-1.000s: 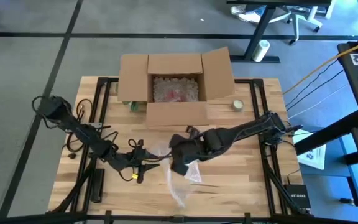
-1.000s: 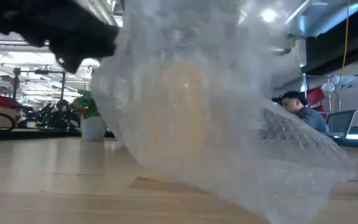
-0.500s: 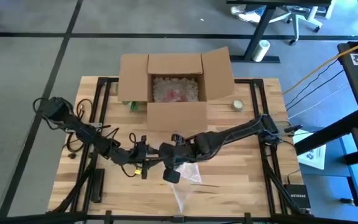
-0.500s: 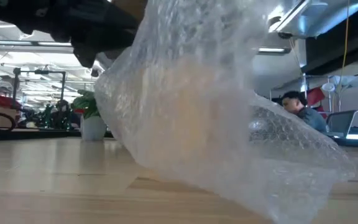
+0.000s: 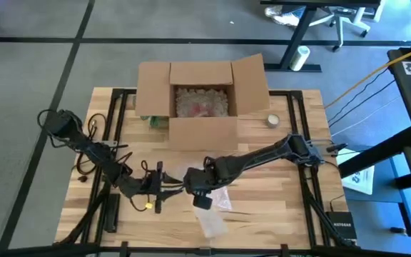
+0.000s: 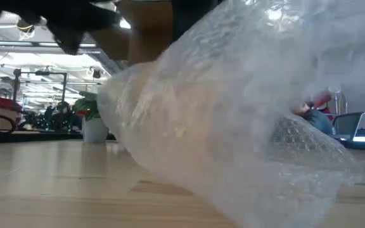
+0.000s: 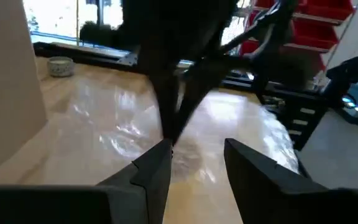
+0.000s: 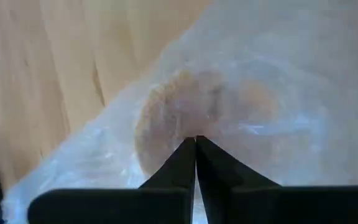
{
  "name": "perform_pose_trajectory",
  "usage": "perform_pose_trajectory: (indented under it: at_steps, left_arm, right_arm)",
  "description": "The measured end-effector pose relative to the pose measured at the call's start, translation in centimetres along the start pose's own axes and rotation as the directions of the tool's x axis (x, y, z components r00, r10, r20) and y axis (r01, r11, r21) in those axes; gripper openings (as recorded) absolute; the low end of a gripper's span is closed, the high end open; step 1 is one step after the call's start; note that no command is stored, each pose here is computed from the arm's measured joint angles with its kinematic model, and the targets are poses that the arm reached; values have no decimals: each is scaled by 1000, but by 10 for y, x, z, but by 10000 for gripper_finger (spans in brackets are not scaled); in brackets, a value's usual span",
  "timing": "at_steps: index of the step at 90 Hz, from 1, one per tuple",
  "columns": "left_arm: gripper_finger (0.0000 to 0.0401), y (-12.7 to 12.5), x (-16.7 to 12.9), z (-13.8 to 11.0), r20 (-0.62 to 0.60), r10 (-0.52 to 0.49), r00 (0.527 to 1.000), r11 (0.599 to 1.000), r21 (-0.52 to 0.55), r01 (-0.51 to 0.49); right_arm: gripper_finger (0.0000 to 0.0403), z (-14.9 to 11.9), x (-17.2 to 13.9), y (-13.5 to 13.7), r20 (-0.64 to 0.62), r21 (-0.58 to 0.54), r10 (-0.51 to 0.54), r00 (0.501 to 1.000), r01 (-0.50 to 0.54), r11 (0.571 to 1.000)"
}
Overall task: Wrap mug
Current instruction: Wrap the yellow cup with bubble wrap
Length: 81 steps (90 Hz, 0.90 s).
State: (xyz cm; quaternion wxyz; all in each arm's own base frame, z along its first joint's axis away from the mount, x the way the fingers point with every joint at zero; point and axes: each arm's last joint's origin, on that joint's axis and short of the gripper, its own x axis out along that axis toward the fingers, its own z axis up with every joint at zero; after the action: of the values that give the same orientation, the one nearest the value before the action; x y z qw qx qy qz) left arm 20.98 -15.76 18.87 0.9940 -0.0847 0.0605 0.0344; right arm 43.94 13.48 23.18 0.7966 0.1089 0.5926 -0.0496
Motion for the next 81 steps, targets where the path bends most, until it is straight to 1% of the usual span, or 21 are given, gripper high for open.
perform_pose_trajectory:
  at_steps: [8,13,25,33,39,47,60,71,81]
  left_arm:
    - [132,-6,-9,-5,-26,15,1000,1000,-15,-15]
    - [132,-8,-14,-14,-73,35,997,999,-23,-37]
    - [132,-5,-24,-32,-192,87,977,990,-89,-106]
    - [132,-3,-26,-39,-228,114,967,983,-115,-143]
    - [132,-1,-25,-44,-242,128,962,981,-112,-159]
    - [132,2,-20,-48,-249,153,956,978,-100,-183]
    - [132,10,-4,-60,-251,213,944,967,-82,-240]
    - [132,13,14,-67,-199,226,954,970,-49,-240]
    - [132,13,26,-63,-115,215,970,975,-21,-219]
  right_arm:
    - [0,3,16,-4,-40,11,15,999,-15,1000]
    - [0,4,24,-7,-66,18,23,998,-22,1000]
    - [0,5,49,-13,-142,13,77,987,-76,997]
    - [0,5,58,-14,-185,-44,123,975,-133,990]
    - [0,4,61,-13,-194,-96,124,973,-145,985]
    - [0,4,62,-13,-188,-129,120,975,-145,981]
    - [0,6,61,-11,-180,-171,163,970,-194,966]
    - [0,8,61,-9,-173,-181,176,969,-207,961]
    - [0,8,61,-8,-171,-189,187,967,-219,957]
